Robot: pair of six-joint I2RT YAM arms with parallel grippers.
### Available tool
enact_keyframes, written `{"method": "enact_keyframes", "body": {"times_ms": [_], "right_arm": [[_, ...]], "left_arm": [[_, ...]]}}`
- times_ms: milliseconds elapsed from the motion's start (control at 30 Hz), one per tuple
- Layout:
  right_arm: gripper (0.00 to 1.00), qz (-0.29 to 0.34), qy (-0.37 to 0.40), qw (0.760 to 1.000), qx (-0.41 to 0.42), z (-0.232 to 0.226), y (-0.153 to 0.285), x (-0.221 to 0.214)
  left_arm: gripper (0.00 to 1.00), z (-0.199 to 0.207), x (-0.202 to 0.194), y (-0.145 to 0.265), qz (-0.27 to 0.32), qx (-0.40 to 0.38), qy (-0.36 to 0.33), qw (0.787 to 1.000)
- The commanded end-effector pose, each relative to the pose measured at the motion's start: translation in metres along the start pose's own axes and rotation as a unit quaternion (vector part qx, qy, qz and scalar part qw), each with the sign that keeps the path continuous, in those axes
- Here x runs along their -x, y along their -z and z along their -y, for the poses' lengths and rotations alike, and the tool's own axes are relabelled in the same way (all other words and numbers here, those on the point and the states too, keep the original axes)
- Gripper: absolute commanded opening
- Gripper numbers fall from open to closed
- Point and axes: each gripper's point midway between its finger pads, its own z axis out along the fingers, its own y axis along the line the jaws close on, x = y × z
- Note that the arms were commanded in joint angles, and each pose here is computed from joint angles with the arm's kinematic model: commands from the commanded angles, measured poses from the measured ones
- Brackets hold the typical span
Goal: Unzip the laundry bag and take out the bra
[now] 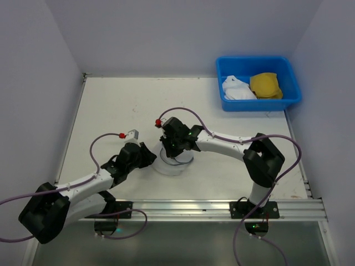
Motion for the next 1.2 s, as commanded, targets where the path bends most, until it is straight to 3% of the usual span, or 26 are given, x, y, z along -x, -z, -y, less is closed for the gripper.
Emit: {"method": "enact_keyframes", "body": {"times_ms": [0, 233, 433, 667, 967, 1167], "right_arm": [[0.00, 0.029, 0.007, 1.000, 0.005, -0.004, 0.019, 0.016], [0.00, 0.046, 0.019, 0.999, 0.001, -0.007, 0.047, 0.025], [0.00, 0.030, 0.043, 0.997, 0.051, -0.038, 0.061, 0.026], [0.00, -0.049, 0.065, 0.995, 0.051, -0.045, 0.016, -0.004], [0.00, -0.099, 0.072, 0.992, 0.038, -0.031, -0.030, -0.033], [0.06, -0.120, 0.065, 0.990, 0.039, -0.026, -0.048, -0.043]], "left_arm": [[0.33, -0.008, -0.006, -0.009, -0.010, 0.013, 0.003, 1.000], [0.09, -0.001, -0.017, -0.024, -0.029, -0.008, 0.011, 0.999], [0.00, 0.004, -0.025, -0.035, -0.047, -0.015, 0.026, 0.998], [0.00, 0.011, -0.015, -0.039, -0.036, -0.015, 0.019, 0.999], [0.00, -0.001, -0.013, -0.031, -0.026, 0.010, 0.016, 0.999], [0.00, -0.015, -0.011, -0.024, -0.018, 0.038, 0.019, 0.999]]}}
